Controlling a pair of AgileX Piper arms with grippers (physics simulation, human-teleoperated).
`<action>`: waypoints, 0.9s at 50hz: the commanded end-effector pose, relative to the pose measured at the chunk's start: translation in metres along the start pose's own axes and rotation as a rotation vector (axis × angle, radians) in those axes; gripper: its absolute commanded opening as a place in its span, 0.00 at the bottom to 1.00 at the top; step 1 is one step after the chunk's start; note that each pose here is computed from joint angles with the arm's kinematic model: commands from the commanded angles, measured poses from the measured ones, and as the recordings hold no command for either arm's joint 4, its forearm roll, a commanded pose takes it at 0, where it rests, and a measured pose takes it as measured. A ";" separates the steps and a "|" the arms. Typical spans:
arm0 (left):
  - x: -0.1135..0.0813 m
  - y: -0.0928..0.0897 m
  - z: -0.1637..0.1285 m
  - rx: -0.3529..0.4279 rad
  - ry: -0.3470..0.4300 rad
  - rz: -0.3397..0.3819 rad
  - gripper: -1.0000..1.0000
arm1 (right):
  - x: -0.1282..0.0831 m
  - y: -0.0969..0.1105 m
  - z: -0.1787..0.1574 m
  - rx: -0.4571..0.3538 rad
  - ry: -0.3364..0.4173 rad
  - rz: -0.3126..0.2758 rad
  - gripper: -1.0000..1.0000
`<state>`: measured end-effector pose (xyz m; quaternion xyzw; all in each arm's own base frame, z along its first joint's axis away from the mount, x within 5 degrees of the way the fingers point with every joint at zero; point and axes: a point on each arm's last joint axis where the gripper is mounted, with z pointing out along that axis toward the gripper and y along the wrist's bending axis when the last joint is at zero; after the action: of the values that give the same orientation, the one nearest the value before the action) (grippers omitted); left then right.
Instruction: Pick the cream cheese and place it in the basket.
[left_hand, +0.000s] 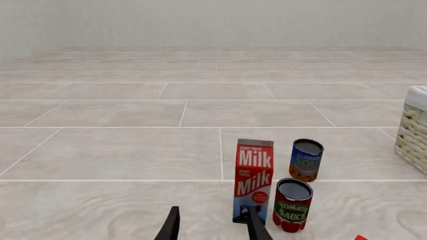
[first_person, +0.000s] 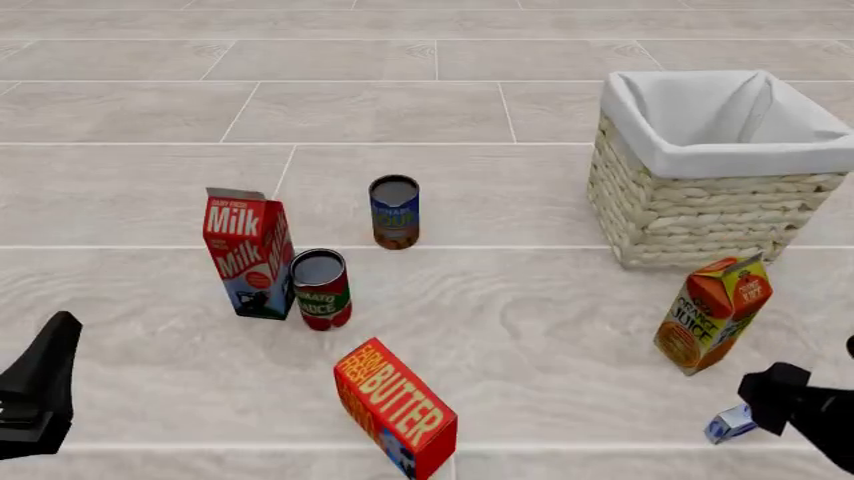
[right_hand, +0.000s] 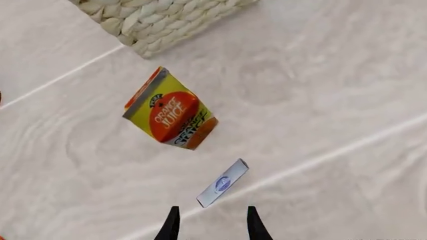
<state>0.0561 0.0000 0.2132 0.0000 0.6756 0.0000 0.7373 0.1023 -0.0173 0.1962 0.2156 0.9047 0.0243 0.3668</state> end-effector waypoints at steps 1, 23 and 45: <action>0.000 0.000 0.000 0.000 0.000 0.000 1.00 | 0.005 -0.002 0.008 0.004 0.013 0.015 1.00; 0.000 0.000 0.000 0.000 0.000 0.000 1.00 | 0.008 -0.004 0.030 0.017 0.033 0.029 1.00; 0.000 0.000 0.000 0.000 0.000 0.000 1.00 | 0.009 0.000 0.046 0.008 0.064 0.007 1.00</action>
<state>0.0561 0.0000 0.2132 0.0000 0.6756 0.0000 0.7373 0.1238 -0.0202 0.1621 0.2228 0.9129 0.0265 0.3409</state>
